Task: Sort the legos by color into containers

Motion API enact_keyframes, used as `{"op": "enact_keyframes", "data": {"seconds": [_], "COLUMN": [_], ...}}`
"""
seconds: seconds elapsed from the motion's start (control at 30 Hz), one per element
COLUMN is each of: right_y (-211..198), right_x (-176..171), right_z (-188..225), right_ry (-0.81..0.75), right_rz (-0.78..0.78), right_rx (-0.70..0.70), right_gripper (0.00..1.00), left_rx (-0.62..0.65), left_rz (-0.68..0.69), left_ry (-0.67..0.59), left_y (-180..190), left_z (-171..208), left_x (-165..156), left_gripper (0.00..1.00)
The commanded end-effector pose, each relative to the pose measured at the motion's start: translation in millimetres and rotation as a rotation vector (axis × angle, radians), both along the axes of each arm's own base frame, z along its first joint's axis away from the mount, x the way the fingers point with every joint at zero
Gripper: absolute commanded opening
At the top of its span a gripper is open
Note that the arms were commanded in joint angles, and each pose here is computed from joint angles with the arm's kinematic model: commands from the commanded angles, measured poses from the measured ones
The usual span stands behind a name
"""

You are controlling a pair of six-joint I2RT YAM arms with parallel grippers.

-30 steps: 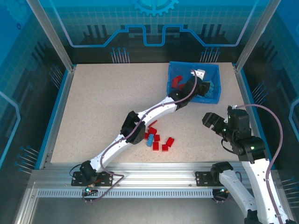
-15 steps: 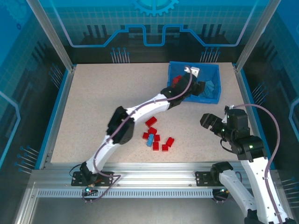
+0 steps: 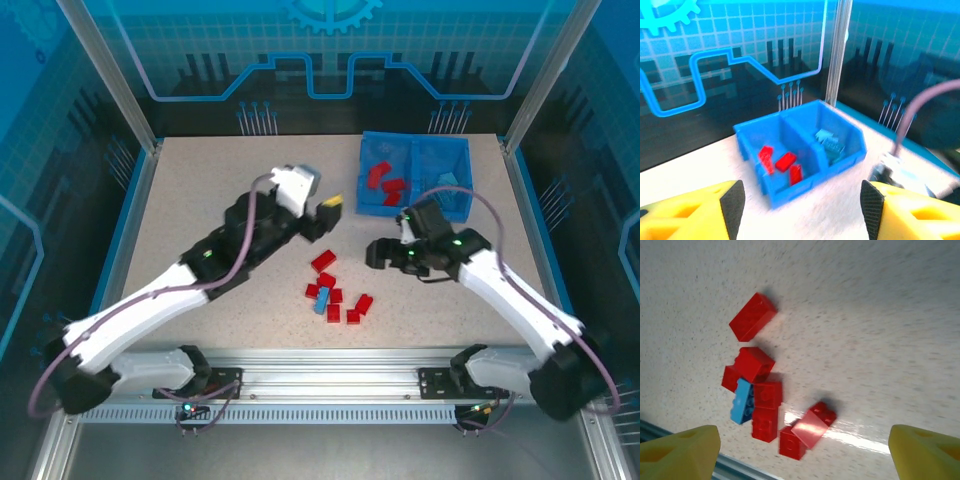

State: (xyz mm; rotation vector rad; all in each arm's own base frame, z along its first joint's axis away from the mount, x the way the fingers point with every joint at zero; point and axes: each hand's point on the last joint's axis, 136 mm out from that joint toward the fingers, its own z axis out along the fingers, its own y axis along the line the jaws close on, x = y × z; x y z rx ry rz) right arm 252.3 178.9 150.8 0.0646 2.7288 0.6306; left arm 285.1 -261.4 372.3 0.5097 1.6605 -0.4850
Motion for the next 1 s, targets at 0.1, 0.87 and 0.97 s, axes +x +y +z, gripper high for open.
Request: {"op": "enact_keyframes", "data": {"seconds": [0.1, 0.87, 0.97], "right_y": [69.4, 125.9, 128.9], "right_x": [26.6, 74.6, 70.7], "right_z": [-37.1, -123.6, -134.1], "right_ry": [0.170, 0.374, 0.403], "right_rz": [-0.085, -0.313, -0.315], "right_rx": [0.026, -0.249, -0.257], "right_gripper": [0.91, 0.73, 0.65], "left_rx": [0.376, 0.616, 0.614], "left_rz": [-0.135, -0.468, -0.474], "left_ry": [0.000, -0.061, -0.064], "left_y": [66.3, 86.8, 84.4], "left_z": [-70.8, -185.8, -190.2], "left_x": [-73.1, -145.3, -144.6], "left_gripper": [0.67, 0.99, 0.99]}}
